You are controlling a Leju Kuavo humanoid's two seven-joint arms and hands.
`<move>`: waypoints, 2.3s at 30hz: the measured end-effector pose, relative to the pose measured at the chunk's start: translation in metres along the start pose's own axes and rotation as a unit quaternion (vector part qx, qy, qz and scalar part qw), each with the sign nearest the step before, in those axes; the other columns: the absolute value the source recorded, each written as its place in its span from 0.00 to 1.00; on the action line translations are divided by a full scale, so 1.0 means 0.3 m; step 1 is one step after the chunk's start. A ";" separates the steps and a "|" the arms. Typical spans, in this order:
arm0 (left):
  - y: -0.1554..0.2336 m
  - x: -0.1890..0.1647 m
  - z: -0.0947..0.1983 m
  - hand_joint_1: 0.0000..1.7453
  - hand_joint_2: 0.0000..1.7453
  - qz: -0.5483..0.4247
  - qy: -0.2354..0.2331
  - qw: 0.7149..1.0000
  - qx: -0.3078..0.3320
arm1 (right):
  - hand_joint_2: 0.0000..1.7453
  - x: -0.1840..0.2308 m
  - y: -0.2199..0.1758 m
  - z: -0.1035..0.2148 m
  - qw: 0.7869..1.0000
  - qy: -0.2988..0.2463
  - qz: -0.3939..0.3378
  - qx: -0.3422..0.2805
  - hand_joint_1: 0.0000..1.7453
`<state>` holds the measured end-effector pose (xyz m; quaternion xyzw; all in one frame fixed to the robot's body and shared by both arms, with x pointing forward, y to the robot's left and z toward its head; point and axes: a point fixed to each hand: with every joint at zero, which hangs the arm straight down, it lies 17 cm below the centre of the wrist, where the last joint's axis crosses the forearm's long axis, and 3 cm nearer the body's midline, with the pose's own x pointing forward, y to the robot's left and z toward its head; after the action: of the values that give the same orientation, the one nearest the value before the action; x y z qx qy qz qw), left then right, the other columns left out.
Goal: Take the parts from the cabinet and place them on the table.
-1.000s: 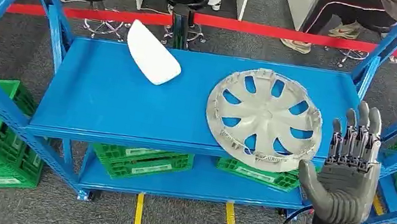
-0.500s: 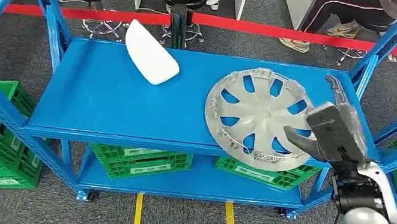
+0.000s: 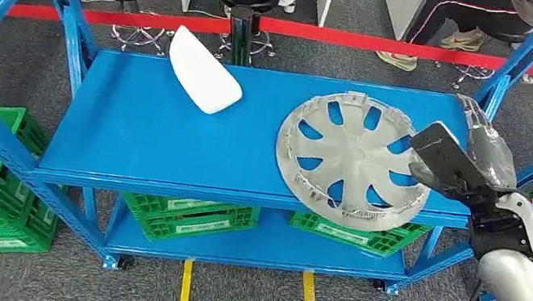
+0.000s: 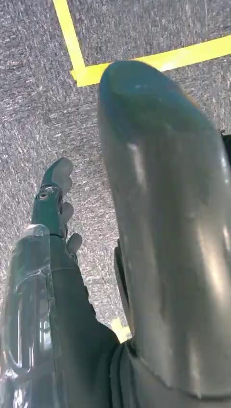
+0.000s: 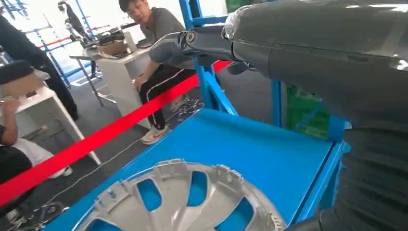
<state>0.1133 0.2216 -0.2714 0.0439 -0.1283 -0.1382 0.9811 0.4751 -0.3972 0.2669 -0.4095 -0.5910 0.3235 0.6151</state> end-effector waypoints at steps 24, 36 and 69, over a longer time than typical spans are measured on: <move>0.002 0.022 -0.001 0.00 0.00 -0.015 -0.001 1.000 0.000 | 1.00 -0.123 0.075 -0.028 0.980 0.033 0.184 0.063 0.00; 0.107 0.053 -0.016 0.00 0.00 -0.009 -0.009 0.999 0.039 | 1.00 0.165 0.389 -0.017 0.974 -0.089 0.144 0.148 0.00; 0.065 0.022 -0.011 0.00 0.00 -0.003 0.007 1.000 0.013 | 1.00 0.001 0.742 0.056 0.915 -0.033 0.272 0.298 0.00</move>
<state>0.1252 0.2385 -0.2708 0.0577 -0.1230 -0.1391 0.9809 0.4776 -0.2935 0.0691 -0.3411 -0.3528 0.6524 0.5775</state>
